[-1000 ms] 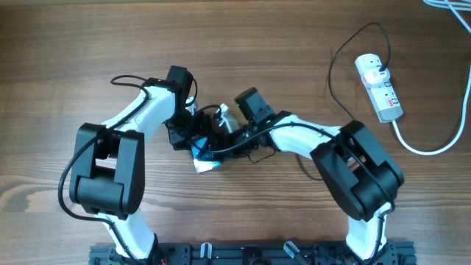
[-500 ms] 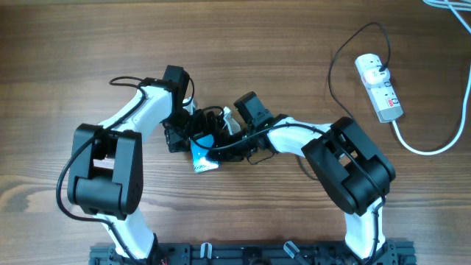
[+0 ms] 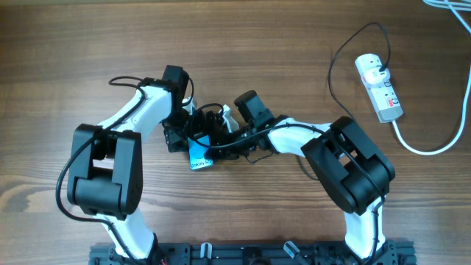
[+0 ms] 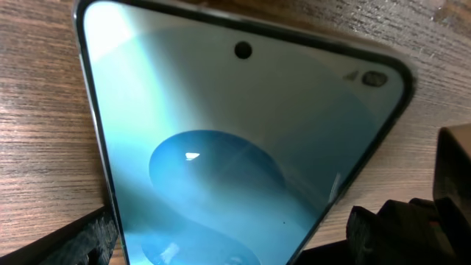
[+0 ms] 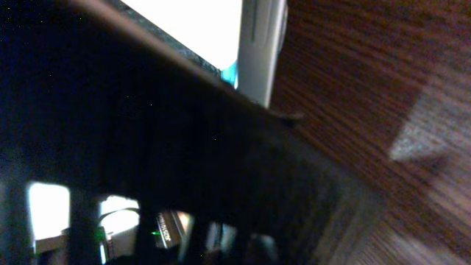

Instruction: Plug charger to phone and switch on socket

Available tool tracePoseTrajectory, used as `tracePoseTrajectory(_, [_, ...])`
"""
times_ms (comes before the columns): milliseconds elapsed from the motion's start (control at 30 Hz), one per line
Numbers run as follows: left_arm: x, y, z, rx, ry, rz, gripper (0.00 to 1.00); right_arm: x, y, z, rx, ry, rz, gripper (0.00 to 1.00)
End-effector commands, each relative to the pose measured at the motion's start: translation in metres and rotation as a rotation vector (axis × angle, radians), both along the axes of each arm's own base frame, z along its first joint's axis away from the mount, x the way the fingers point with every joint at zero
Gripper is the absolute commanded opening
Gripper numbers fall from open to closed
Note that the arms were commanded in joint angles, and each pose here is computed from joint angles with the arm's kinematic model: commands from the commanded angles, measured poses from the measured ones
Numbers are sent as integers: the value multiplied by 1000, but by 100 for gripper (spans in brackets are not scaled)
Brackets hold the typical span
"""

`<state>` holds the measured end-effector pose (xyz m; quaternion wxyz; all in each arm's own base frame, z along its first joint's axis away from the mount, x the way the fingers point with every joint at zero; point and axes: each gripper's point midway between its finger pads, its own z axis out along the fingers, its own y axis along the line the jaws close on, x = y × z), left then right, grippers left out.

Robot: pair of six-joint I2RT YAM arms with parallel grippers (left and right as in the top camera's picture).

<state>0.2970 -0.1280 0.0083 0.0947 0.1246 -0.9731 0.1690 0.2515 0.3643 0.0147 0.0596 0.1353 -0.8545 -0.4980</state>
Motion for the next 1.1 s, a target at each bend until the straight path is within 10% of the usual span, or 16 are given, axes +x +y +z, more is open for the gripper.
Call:
tracePoseTrajectory(0, [-1,-6,0,-58,-28,-32,99,-7,12,9,73,-33,64,4])
tracePoseTrajectory(467, [26,-11,145,-545,-477,-133,98,16,-21,125,553,20,271,4])
tracePoseTrajectory(767, [30,-7,211,-940,-576,-71,72,24,-20,140,554,10,248,4])
tracePoseTrajectory(1067, [28,-7,211,-948,-562,-65,66,57,-15,138,519,30,45,4])
